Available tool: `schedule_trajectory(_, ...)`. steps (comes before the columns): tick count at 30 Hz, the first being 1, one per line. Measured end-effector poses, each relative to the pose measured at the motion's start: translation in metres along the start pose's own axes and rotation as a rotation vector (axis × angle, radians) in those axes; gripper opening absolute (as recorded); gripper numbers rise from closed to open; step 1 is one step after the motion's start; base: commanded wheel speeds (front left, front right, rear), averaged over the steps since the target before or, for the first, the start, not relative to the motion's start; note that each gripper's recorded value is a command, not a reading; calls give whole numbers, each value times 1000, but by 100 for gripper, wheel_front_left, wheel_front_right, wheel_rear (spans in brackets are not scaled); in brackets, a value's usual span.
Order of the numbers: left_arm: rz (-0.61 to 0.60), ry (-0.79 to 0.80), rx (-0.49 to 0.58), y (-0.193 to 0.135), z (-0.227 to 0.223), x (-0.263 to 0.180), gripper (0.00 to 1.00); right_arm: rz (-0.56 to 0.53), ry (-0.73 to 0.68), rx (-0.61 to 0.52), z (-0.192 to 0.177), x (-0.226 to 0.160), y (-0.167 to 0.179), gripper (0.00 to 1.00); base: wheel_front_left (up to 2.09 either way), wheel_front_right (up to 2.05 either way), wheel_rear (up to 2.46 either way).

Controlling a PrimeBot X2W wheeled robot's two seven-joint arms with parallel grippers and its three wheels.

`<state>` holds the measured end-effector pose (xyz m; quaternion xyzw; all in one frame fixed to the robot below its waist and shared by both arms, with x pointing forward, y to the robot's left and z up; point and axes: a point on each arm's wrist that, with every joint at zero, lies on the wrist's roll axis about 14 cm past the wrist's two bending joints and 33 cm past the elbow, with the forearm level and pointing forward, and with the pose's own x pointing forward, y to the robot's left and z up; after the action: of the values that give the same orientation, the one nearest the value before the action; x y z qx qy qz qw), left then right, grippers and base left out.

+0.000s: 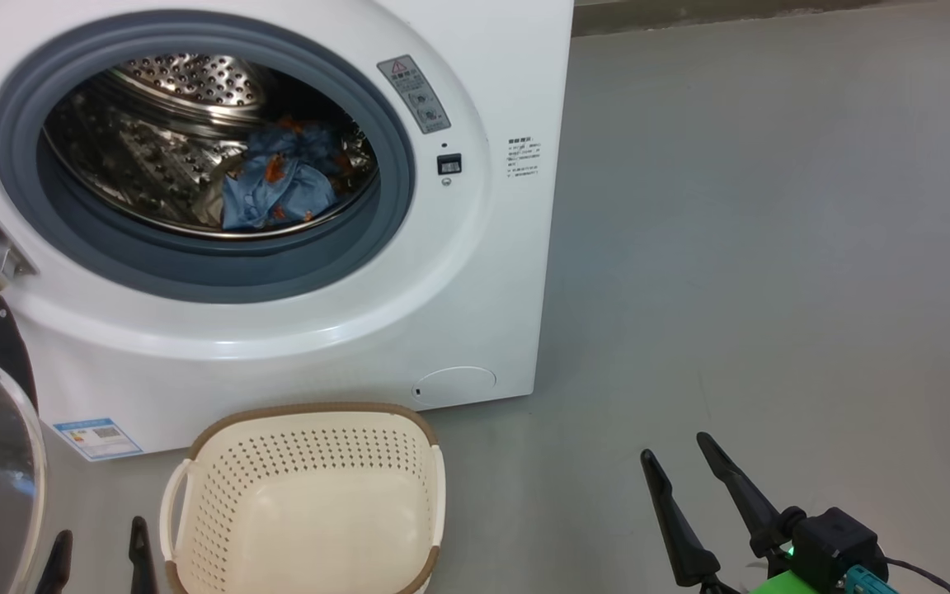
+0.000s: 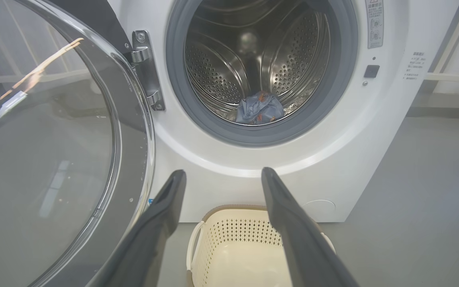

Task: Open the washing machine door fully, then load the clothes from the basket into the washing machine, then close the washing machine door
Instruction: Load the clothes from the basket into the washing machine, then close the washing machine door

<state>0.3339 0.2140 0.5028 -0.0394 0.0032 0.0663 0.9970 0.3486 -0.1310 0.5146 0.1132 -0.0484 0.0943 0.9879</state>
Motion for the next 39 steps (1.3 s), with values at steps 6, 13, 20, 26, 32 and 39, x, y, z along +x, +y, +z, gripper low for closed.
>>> schedule_trajectory(6, 0, -4, -2, -1, 1, 1, 100, -1, 6, -6, -2, 0, -1, 100, 0, 0, 0)
schedule_trajectory(13, -4, 0, -3, -2, 0, 1, 100, -7, 4, -7, -1, 2, -3, 100, 0, 0, 0)
schedule_trajectory(20, -7, 11, -4, -4, -4, 1, 100, -18, 2, -11, -1, 3, -7, 100, 0, 0, 0)
schedule_trajectory(26, -9, 16, -3, -4, -5, 1, 100, -18, 4, -11, -1, 4, -8, 100, 0, 0, 0)
schedule_trajectory(32, -13, 13, -2, -4, -5, 1, 100, -19, 3, -11, -1, 4, -8, 100, 0, 0, 0)
schedule_trajectory(39, -14, 11, -1, -4, -4, 0, 100, -17, -2, -12, 1, 3, -7, 100, -38, 38, 0)
